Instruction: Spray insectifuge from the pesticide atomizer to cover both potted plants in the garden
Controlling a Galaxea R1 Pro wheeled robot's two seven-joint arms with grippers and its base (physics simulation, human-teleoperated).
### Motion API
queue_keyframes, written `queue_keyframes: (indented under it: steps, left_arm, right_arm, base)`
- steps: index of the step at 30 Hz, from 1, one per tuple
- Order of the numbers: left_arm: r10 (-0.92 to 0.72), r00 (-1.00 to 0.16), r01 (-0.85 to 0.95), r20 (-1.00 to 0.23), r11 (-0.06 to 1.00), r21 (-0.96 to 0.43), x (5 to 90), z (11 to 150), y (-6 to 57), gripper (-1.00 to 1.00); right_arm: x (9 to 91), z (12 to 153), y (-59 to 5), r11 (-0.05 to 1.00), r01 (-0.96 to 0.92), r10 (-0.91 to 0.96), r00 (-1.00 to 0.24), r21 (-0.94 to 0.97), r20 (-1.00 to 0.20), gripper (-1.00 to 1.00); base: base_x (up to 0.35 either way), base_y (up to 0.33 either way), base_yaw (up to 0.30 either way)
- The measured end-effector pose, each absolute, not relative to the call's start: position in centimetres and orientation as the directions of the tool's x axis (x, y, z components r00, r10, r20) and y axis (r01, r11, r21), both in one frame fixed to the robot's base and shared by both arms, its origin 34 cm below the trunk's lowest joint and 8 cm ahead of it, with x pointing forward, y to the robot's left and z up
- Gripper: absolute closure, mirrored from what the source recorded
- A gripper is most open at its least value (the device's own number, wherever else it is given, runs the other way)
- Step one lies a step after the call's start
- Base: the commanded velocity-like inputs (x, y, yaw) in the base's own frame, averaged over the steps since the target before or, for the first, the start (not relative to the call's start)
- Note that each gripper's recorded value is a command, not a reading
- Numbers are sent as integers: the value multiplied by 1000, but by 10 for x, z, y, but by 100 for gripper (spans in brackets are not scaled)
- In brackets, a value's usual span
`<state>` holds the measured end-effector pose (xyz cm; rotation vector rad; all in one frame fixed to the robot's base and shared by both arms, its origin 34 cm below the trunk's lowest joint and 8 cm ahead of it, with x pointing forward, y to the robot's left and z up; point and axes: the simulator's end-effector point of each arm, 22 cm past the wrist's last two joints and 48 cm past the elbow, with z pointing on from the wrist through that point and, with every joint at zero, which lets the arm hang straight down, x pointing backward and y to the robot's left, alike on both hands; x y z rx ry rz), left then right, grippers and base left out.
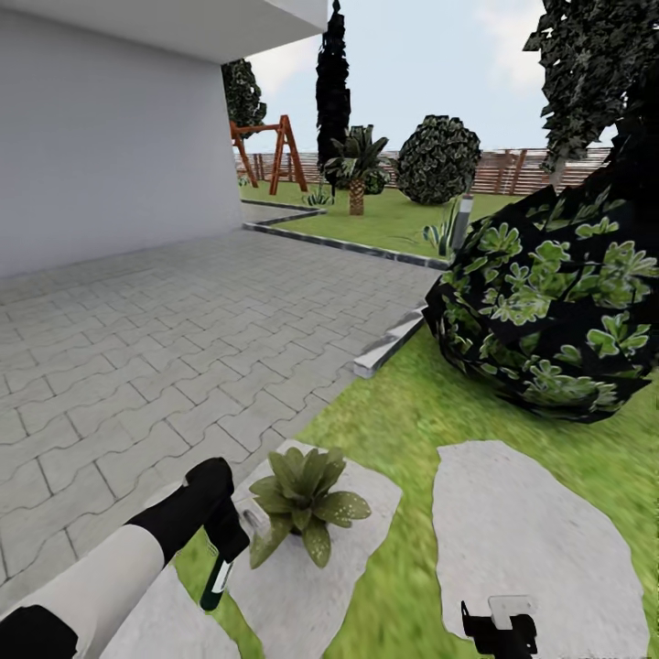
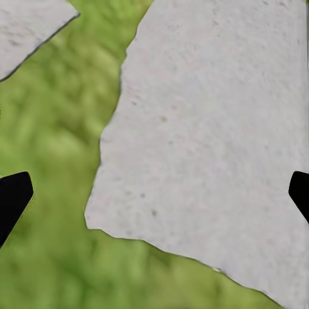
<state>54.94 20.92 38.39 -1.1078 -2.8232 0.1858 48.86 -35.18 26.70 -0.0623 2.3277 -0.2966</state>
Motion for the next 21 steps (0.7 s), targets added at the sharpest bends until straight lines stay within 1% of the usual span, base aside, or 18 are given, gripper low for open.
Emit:
queue_keyframes:
  steps: [6,16,21]
  left_arm:
    - [682,-729,670,48,727,-153,550,384,206,100]
    - [683,-729,671,46,726,-155,550,385,204,100]
    - [683,-729,670,44,726,-155,551,385,203,100]
  right_arm:
    - [488,267,-352,972,45,-135,-700,-232,-701,-100]
    - [488,267,-352,972,45,-135,-700,-232,-701,-100]
    - [489,267,-352,972,45,-135,-700,-232,-702,-100]
  base:
    - [39,326,-277]
    - [-79,334,-277]
    - [128,322,-277]
